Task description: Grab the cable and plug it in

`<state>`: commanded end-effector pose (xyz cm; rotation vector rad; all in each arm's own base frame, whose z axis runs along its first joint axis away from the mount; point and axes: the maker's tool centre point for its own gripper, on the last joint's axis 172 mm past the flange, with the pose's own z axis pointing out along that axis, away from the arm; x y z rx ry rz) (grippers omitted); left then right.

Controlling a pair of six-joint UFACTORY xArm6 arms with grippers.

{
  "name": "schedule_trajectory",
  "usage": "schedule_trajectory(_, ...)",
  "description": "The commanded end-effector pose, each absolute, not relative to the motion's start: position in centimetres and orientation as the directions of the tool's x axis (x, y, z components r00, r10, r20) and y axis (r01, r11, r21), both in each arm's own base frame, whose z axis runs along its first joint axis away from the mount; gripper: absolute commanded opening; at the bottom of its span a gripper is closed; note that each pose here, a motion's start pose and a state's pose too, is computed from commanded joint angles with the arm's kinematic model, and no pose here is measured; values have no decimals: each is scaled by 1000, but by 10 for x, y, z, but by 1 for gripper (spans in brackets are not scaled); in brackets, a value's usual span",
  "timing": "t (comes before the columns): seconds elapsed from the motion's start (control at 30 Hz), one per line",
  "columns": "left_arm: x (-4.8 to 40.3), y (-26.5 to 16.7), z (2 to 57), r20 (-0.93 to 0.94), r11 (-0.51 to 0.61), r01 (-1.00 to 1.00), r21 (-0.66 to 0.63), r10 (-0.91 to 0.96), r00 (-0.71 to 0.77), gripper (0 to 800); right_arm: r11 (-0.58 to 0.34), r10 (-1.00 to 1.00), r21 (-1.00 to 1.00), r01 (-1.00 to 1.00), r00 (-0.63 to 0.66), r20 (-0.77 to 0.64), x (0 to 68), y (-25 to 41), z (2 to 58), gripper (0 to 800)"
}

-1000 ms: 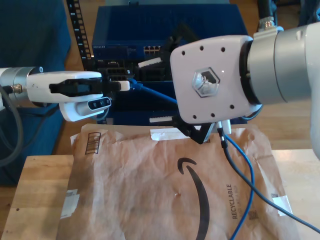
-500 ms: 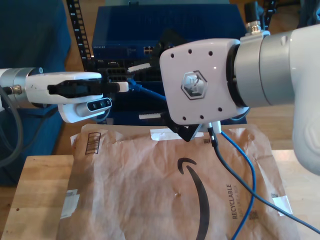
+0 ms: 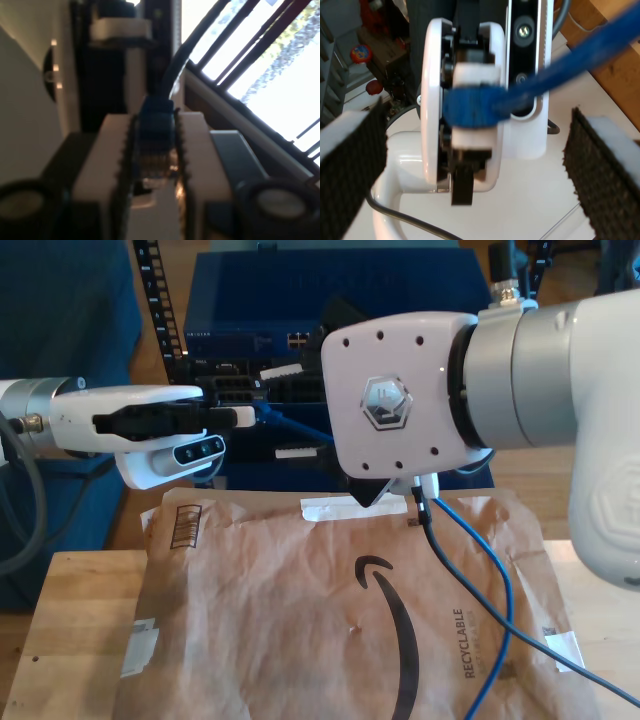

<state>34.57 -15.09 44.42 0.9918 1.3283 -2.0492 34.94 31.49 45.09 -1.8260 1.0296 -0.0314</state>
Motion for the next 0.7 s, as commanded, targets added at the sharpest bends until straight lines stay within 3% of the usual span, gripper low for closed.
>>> schedule_trajectory(0.07, 346, -151, 444, -793, -399, 733, -551, -22, -608, 8, -143, -658, -760, -634, 634, -405, 351, 315, 447, 466)
schedule_trajectory(0.37, 350, -150, 438, -789, -404, 729, -553, -30, -614, 8, -144, -655, -761, -633, 637, -406, 349, 317, 448, 459)
schedule_trajectory(0.5, 351, -150, 440, -789, -407, 730, -549, -38, -614, 13, -146, -653, -761, -633, 639, -406, 348, 318, 448, 388)
schedule_trajectory(0.7, 349, -149, 445, -789, -424, 729, -537, -53, -612, 13, -147, -652, -761, -632, 640, -406, 348, 318, 448, 364)
